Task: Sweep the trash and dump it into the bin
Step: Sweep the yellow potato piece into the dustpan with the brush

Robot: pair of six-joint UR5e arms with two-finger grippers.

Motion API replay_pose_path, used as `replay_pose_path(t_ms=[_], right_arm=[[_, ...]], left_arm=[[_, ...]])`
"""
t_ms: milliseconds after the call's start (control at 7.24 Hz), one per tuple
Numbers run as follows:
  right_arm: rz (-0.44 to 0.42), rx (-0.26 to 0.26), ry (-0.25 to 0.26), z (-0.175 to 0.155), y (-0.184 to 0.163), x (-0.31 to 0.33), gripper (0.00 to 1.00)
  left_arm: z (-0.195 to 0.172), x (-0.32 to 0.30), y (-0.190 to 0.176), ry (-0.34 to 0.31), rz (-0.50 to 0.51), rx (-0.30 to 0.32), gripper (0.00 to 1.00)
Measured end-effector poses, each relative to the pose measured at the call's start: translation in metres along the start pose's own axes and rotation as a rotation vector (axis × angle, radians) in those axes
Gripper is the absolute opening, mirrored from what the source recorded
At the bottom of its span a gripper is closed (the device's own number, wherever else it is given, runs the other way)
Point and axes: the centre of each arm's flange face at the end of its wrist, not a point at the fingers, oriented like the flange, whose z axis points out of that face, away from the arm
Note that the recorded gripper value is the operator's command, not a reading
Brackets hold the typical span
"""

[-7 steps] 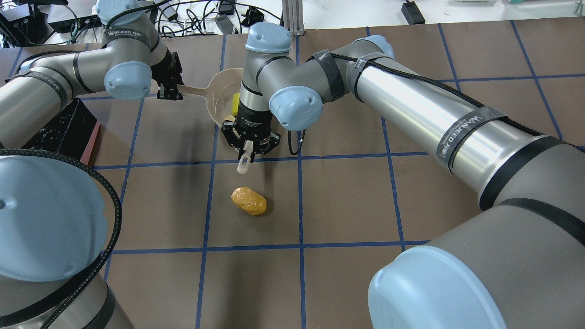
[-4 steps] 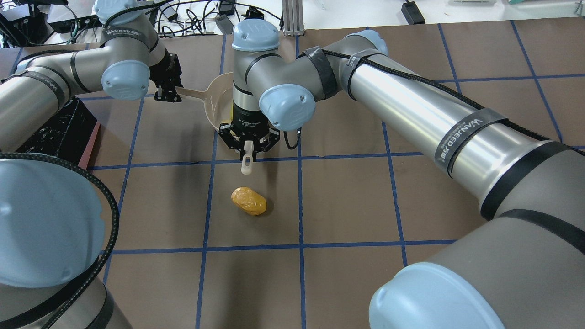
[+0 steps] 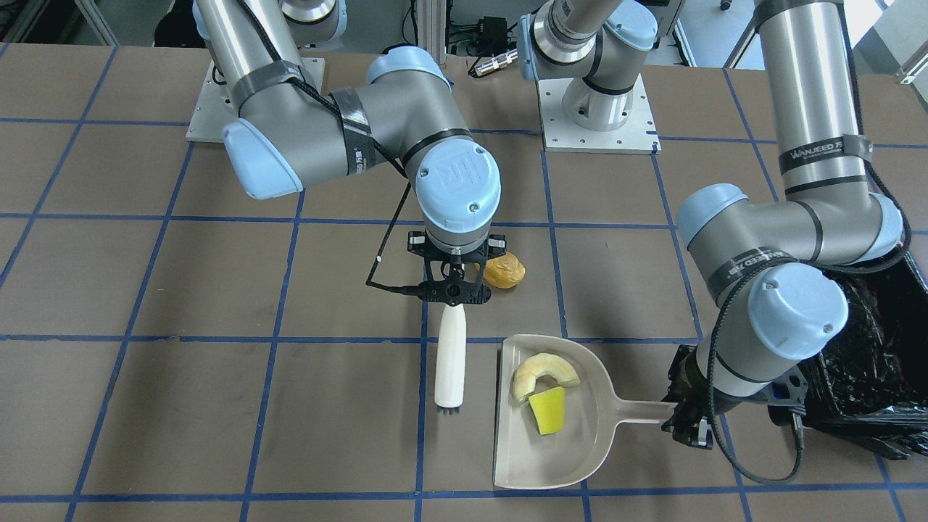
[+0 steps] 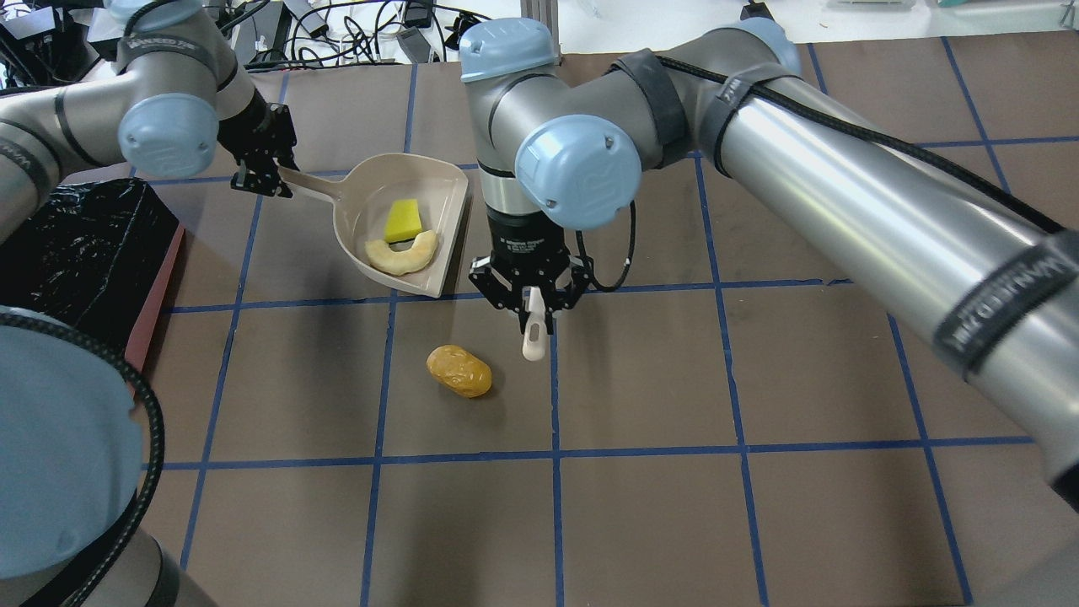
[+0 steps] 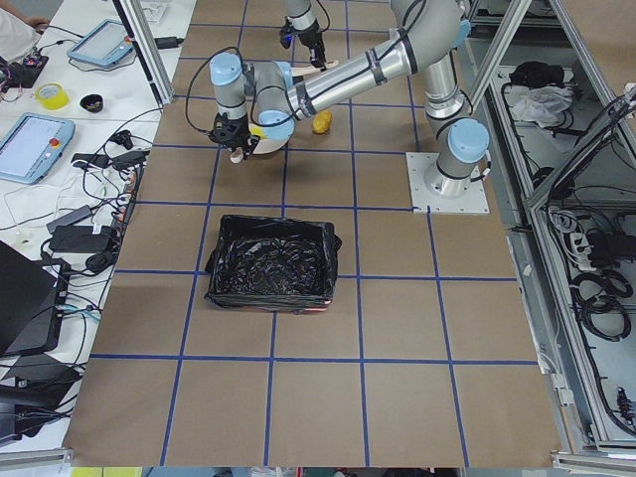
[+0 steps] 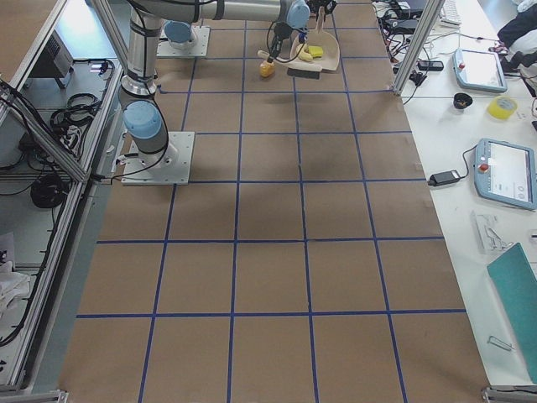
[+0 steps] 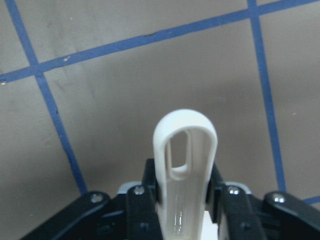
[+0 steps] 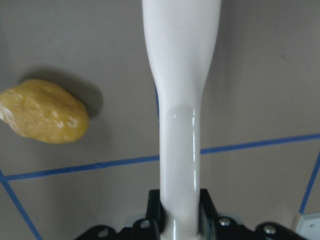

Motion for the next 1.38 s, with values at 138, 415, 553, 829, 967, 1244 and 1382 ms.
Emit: replay_pose_path(t_ms=[138, 415, 553, 829, 967, 1244, 1382], right_arm=[[0.074, -0.012, 0.012, 0.011, 0.028, 0.019, 0.00], [0.207, -0.041, 0.019, 0.036, 0.069, 0.030, 0.00], [0.250, -0.051, 0.003, 0.047, 0.090, 0.013, 0.00], [0.290, -0.057, -0.043, 0.074, 0.121, -0.028, 0.00], [0.266, -0.041, -0.056, 0.094, 0.123, -0.047, 0.00], [0.212, -0.002, -0.083, 0.131, 0.117, -0.079, 0.00], [0.200, 0.009, -0.094, 0.137, 0.117, -0.086, 0.00]], left_arm=[[-0.004, -0.022, 0.003, -0.017, 0.048, -0.007, 0.00], [-0.006, -0.071, 0.006, -0.035, 0.105, -0.025, 0.00], [-0.004, -0.094, 0.002, -0.045, 0.110, -0.035, 0.00], [0.002, -0.125, 0.001, -0.045, 0.106, -0.041, 0.00], [0.011, -0.134, 0.004, -0.019, 0.102, -0.030, 0.00], [0.038, -0.150, 0.012, 0.074, 0.090, 0.029, 0.00], [0.047, -0.155, 0.015, 0.104, 0.082, 0.049, 0.00]])
